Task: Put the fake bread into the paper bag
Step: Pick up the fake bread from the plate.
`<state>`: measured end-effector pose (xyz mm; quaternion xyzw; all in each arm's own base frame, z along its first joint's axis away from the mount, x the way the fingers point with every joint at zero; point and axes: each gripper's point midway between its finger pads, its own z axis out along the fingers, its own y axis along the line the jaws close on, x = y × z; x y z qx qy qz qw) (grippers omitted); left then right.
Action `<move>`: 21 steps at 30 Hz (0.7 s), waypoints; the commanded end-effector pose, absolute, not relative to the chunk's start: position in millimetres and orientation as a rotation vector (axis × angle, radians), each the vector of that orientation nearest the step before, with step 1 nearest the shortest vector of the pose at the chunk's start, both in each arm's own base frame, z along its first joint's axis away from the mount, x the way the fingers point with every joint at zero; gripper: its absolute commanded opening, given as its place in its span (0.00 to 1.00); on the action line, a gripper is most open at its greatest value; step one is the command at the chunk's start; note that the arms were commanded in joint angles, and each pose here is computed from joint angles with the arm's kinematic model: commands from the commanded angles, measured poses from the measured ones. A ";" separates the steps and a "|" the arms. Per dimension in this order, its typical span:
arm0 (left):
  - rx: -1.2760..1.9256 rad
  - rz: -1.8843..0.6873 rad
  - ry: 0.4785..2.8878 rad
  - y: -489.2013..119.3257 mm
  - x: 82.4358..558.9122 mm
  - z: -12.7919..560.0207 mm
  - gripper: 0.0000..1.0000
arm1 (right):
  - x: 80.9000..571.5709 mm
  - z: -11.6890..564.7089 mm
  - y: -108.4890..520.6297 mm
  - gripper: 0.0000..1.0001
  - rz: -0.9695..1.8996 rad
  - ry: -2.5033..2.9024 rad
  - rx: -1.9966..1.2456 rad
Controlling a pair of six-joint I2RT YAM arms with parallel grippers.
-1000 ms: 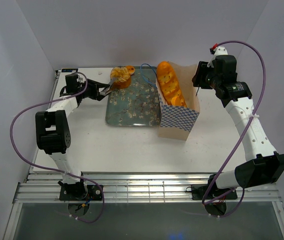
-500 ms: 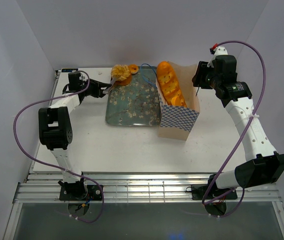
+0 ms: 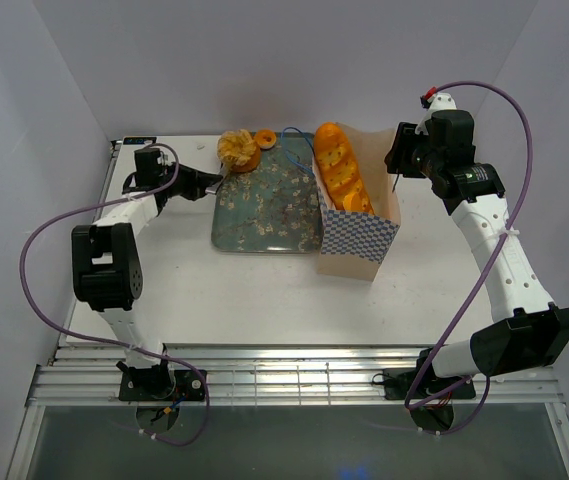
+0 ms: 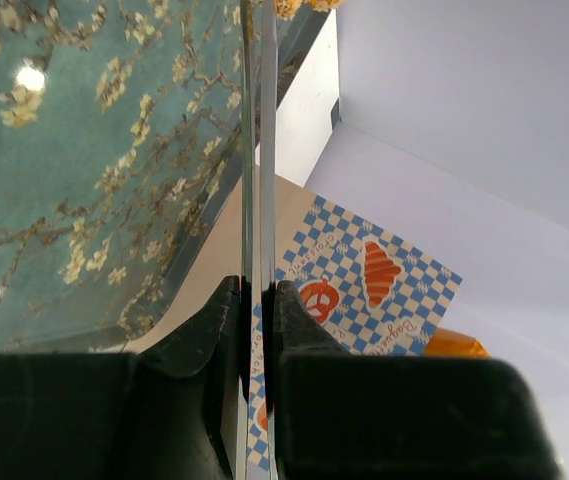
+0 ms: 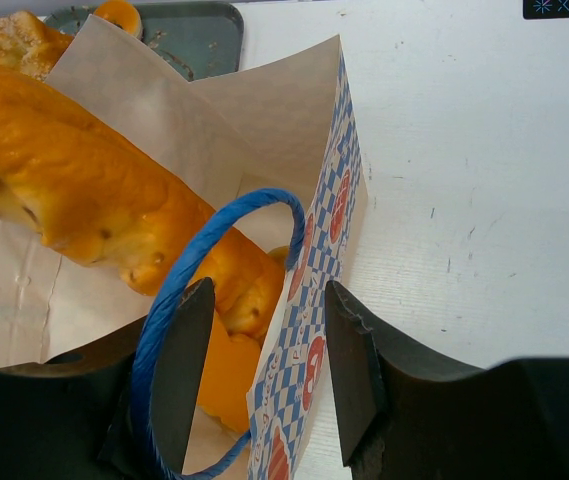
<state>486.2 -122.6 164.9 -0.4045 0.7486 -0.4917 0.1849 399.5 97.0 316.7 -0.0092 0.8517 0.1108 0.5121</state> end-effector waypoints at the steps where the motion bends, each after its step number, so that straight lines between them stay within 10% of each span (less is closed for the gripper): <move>1: -0.950 -1.385 2.025 -123.3 470.2 227.8 0.03 | 400.7 338.0 98.0 0.54 0.274 1.977 -0.030; 21: -0.216 -1.281 1.826 -137.0 315.7 387.9 0.14 | 401.4 343.1 98.8 0.54 0.283 1.970 -0.022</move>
